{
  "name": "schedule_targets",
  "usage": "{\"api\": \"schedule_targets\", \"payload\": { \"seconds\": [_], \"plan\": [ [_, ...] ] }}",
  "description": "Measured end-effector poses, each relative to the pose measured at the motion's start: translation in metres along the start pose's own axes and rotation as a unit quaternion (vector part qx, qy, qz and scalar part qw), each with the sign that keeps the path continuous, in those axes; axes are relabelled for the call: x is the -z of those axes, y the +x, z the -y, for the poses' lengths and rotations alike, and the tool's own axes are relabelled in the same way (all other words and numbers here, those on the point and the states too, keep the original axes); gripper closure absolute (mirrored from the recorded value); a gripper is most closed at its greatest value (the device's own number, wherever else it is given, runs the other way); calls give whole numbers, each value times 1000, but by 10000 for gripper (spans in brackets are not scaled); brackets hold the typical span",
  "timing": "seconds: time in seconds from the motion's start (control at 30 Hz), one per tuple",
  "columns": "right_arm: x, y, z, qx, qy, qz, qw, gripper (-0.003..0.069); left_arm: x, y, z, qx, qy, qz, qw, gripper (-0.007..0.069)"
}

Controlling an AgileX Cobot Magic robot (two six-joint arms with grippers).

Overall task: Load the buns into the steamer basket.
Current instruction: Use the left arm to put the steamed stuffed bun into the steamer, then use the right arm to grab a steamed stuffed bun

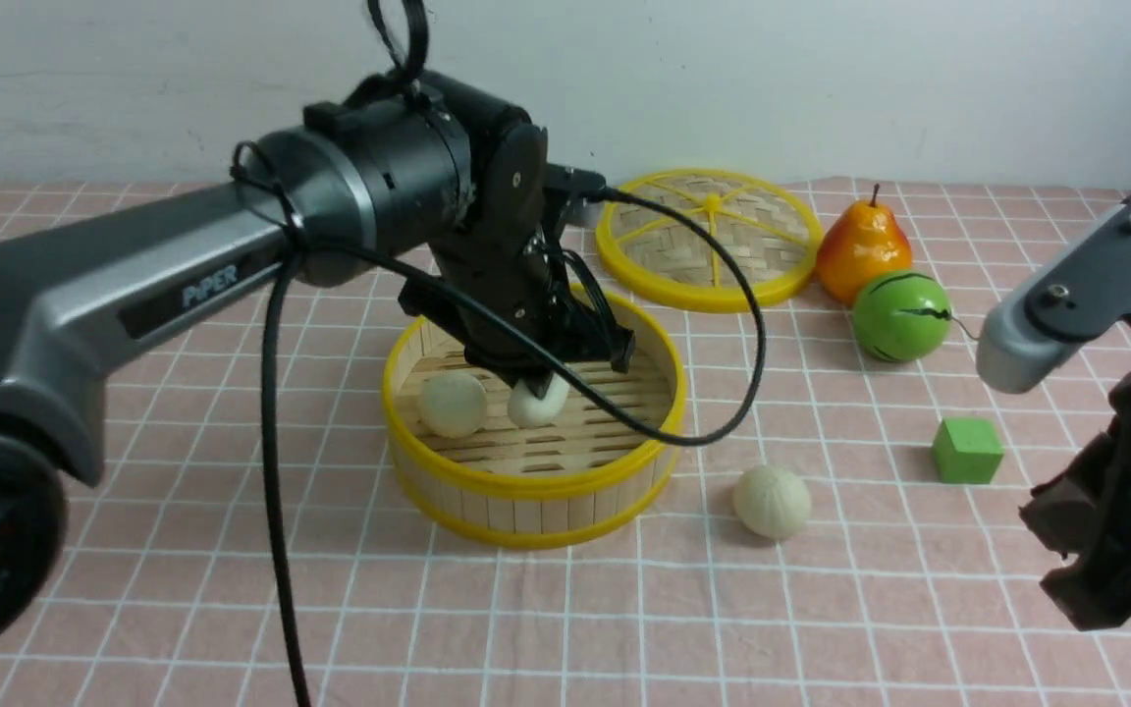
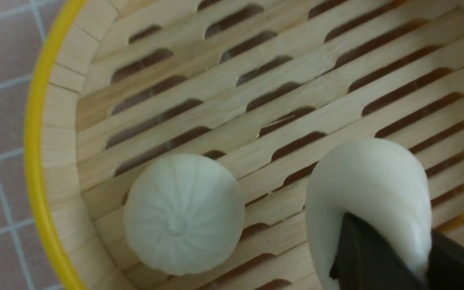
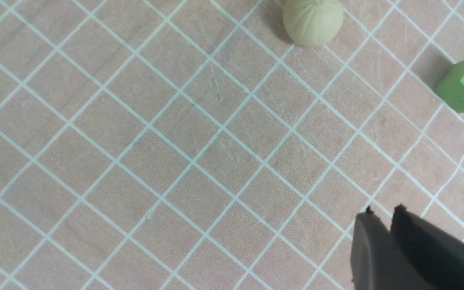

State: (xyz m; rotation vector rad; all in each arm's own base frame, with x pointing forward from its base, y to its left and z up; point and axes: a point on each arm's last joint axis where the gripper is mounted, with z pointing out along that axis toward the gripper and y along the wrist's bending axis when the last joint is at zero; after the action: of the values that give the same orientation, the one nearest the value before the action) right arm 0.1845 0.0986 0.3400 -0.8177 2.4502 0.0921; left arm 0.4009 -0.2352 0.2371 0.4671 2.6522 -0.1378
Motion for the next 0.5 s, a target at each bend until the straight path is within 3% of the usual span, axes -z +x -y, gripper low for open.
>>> {"api": "schedule_targets", "payload": {
  "seconds": [0.07,0.1,0.13,0.33,0.4,0.5],
  "plan": [
    [0,0,0,0,0,-1,1000,580,-21,5,1,-1,-3,-21,1000,449],
    [0,0,0,0,0,-1,1000,580,-22,5,1,-1,-3,-22,1000,449],
    [0,0,0,0,0,-1,1000,580,-29,6,1,-1,-3,-25,1000,367],
    [0,-3,11,-56,22,22,998,579,-22,-2,2,2,-1,-17,1000,78],
    [-1,-3,23,-90,37,33,995,579,-10,-8,2,3,-2,-18,1000,27],
    [-4,-5,39,-141,40,37,989,579,22,-18,2,7,-2,-11,1000,9]
  ]
}}
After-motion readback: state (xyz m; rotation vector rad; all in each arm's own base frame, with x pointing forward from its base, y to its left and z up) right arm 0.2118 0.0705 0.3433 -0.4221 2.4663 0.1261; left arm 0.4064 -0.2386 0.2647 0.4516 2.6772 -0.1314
